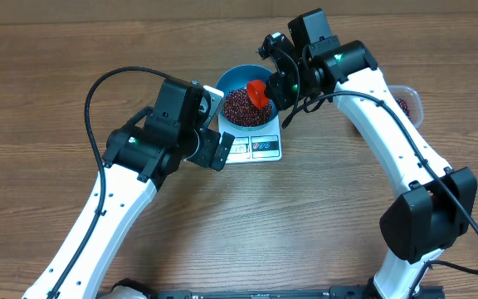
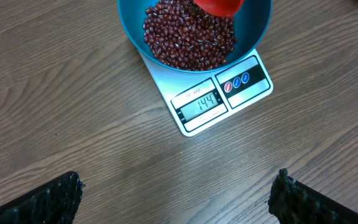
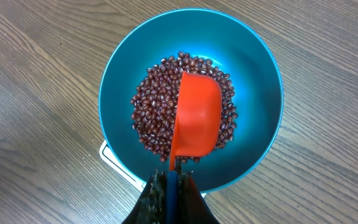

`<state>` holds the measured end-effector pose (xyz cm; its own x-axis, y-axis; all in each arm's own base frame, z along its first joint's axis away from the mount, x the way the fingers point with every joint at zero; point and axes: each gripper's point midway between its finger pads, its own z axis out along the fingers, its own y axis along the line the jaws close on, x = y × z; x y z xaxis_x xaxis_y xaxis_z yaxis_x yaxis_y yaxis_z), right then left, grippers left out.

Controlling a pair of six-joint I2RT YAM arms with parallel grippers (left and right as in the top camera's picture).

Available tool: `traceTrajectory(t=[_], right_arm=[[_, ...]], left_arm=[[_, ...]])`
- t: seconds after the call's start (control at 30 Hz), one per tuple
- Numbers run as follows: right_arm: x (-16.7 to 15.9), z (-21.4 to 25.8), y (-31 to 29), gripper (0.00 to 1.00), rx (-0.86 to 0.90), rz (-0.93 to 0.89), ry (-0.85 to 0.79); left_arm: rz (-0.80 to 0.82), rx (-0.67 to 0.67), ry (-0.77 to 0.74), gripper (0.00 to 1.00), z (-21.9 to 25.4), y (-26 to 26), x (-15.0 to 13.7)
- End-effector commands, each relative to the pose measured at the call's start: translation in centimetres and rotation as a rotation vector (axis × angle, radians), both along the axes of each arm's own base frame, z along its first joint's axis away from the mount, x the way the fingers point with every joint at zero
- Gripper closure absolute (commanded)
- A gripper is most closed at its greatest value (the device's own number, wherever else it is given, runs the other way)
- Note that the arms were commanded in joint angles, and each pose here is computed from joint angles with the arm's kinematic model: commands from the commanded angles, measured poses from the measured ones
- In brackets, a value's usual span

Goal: Scoop item into bowl and weigh 150g on scale
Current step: 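Hold the red cup tipped over the bowl, shaking out remaining beans, then move the empty red cup back over the bean tub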

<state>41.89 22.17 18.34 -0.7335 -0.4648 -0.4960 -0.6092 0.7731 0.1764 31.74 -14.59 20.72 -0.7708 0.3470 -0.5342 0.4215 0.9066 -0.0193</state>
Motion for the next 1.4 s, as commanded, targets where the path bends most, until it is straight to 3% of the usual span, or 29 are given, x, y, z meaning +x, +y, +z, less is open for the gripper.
traceTrajectory(t=[0.0,0.3,0.67,0.93,1.13,1.37], right_arm=[[0.3,3.1,0.1,0.96,0.032,-0.011,-0.067],[1.0,3.6,0.3,0.96,0.094,-0.127,-0.038],[0.1,7.8,0.3,0.96,0.185,-0.106,-0.099],[-0.1,14.6,-7.8,0.96,0.204,-0.292,-0.256],[-0.4,12.5,-18.2,0.96,0.030,-0.651,-0.186],[-1.6,11.3,-25.6,0.96,-0.031,-0.835,-0.122]], left_arm=[[-0.015,0.009,-0.012,0.01,0.3,-0.1,0.3],[-0.015,0.009,-0.012,0.01,0.3,-0.1,0.3],[-0.015,0.009,-0.012,0.01,0.3,-0.1,0.3],[-0.015,0.009,-0.012,0.01,0.3,-0.1,0.3],[-0.015,0.009,-0.012,0.00,0.3,-0.1,0.3],[-0.015,0.009,-0.012,0.01,0.3,-0.1,0.3]])
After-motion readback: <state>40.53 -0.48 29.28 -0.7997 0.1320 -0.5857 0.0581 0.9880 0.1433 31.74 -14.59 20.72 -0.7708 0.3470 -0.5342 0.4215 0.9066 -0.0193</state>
